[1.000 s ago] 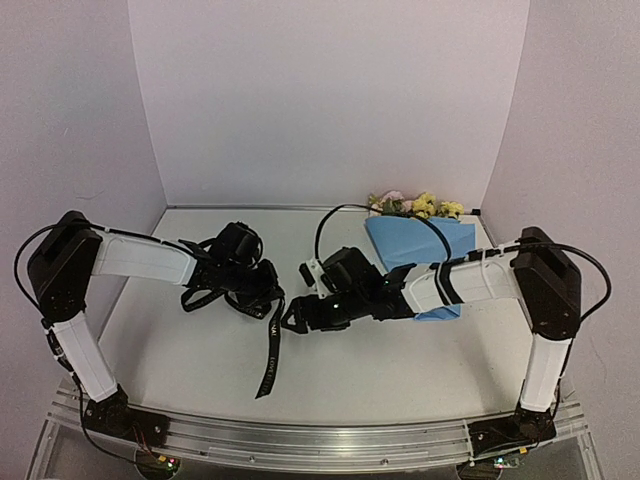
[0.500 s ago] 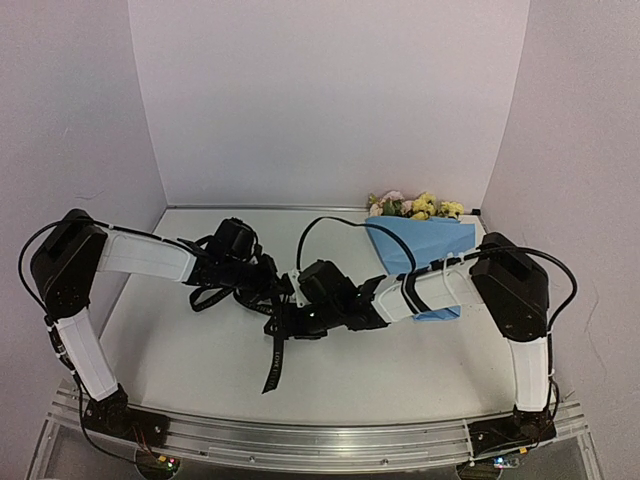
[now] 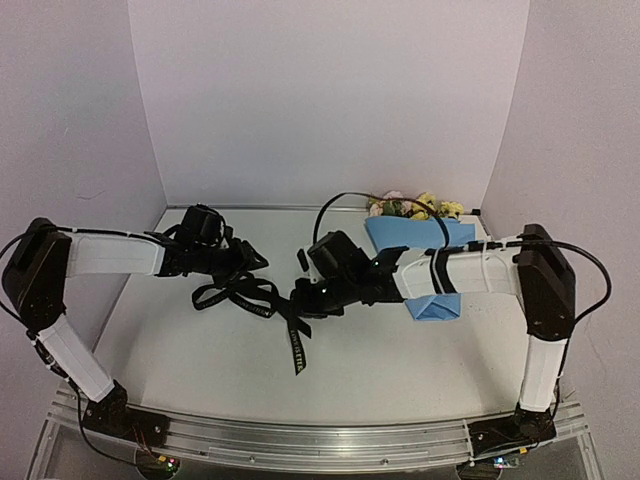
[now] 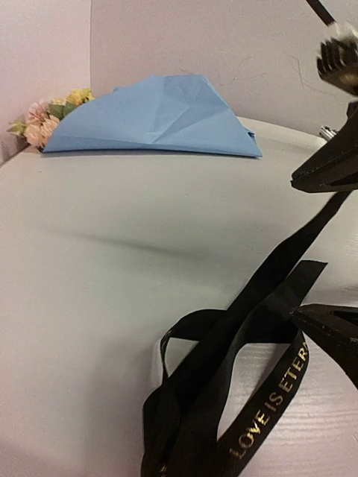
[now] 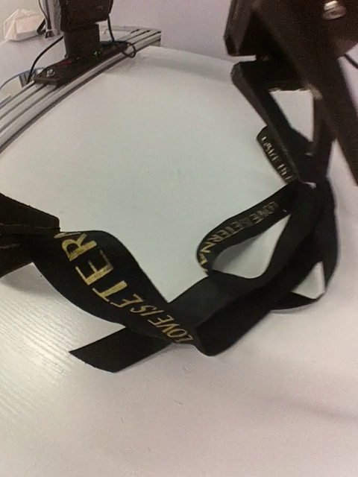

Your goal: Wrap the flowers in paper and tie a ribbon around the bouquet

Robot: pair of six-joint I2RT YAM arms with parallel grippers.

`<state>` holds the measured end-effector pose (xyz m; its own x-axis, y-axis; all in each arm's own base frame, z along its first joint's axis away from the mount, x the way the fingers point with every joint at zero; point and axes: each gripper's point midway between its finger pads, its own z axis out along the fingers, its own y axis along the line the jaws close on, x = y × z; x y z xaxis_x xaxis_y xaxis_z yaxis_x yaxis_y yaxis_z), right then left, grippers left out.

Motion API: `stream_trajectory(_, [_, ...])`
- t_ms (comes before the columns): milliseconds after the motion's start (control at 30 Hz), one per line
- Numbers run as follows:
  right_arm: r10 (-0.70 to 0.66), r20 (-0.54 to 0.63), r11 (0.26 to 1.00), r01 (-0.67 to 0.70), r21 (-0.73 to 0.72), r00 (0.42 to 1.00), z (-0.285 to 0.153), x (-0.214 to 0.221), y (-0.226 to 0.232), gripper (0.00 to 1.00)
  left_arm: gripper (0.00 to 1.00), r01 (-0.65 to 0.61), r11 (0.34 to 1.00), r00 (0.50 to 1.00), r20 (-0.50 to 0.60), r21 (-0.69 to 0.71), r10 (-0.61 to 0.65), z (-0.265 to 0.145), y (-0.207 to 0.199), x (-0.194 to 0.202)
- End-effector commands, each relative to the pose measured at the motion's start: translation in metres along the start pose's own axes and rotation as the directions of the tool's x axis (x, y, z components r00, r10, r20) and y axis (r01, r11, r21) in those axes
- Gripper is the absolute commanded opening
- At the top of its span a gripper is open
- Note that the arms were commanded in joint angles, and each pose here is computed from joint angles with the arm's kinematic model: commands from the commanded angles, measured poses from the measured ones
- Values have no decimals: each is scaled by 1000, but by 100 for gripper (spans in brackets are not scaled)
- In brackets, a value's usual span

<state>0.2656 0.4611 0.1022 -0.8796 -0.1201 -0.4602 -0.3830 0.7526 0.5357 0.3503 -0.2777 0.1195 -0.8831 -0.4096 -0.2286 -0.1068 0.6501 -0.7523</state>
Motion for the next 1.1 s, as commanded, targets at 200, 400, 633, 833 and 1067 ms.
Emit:
stream_trajectory(200, [-83,171,976,45,214,982,-96,-85,-10,0,53,68,989,986,158,-130,-47,-52,81,-33])
stream_trajectory(400, [-58,230,957,-12,289,971,-126,-113,-46,0,45,8,988,992,124,-155,11,-40,82,-44])
stream_trajectory(633, [-74,200,951,9,310,977,-117,-123,-60,0,48,1,962,993,114,-273,32,-3,53,-13])
stream_trajectory(833, [-73,182,938,6,346,981,-109,-123,-80,0,49,67,916,978,206,-396,18,19,57,-9])
stream_trajectory(1067, [-61,178,935,-6,353,982,-104,-123,-92,0,50,100,840,960,274,-533,59,20,87,-28])
